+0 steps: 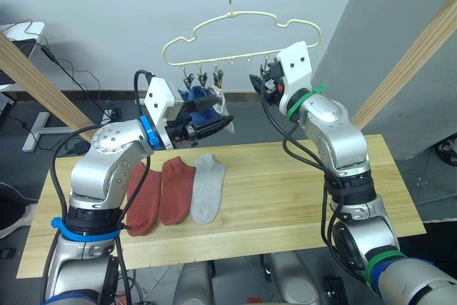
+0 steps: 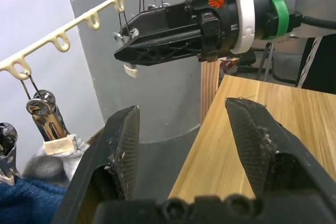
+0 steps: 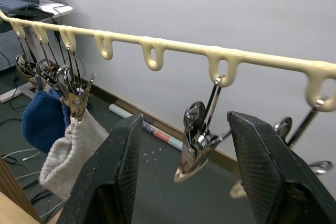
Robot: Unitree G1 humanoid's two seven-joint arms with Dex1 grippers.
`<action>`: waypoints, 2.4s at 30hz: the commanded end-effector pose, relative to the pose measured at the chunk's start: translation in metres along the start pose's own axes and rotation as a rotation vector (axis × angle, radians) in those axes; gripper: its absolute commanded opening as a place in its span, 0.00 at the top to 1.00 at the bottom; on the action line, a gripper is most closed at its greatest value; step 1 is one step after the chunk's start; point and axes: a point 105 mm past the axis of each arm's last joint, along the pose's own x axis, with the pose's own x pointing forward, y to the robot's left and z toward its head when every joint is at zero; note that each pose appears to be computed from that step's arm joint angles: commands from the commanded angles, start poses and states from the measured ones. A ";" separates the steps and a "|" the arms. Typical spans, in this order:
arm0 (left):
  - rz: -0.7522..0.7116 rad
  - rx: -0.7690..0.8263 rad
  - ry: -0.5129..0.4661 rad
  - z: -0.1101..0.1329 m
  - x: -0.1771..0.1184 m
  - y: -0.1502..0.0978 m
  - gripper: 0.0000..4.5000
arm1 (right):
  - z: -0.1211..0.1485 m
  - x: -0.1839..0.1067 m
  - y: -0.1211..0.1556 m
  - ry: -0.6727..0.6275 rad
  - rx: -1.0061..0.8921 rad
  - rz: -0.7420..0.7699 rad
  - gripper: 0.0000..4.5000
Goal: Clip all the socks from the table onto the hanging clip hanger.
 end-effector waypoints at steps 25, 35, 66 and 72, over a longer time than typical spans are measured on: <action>-0.020 0.027 -0.025 0.008 0.001 -0.008 0.37 | 0.013 0.010 -0.003 -0.065 0.048 -0.078 0.41; -0.026 0.018 -0.022 0.005 0.002 -0.009 0.37 | 0.006 0.006 -0.003 -0.044 0.070 -0.114 0.41; -0.022 0.014 -0.018 0.002 0.004 -0.009 0.37 | 0.001 0.006 -0.002 -0.025 0.111 -0.122 0.59; -0.021 0.016 -0.018 0.003 0.004 -0.009 0.37 | 0.001 0.005 -0.002 -0.023 0.107 -0.121 0.59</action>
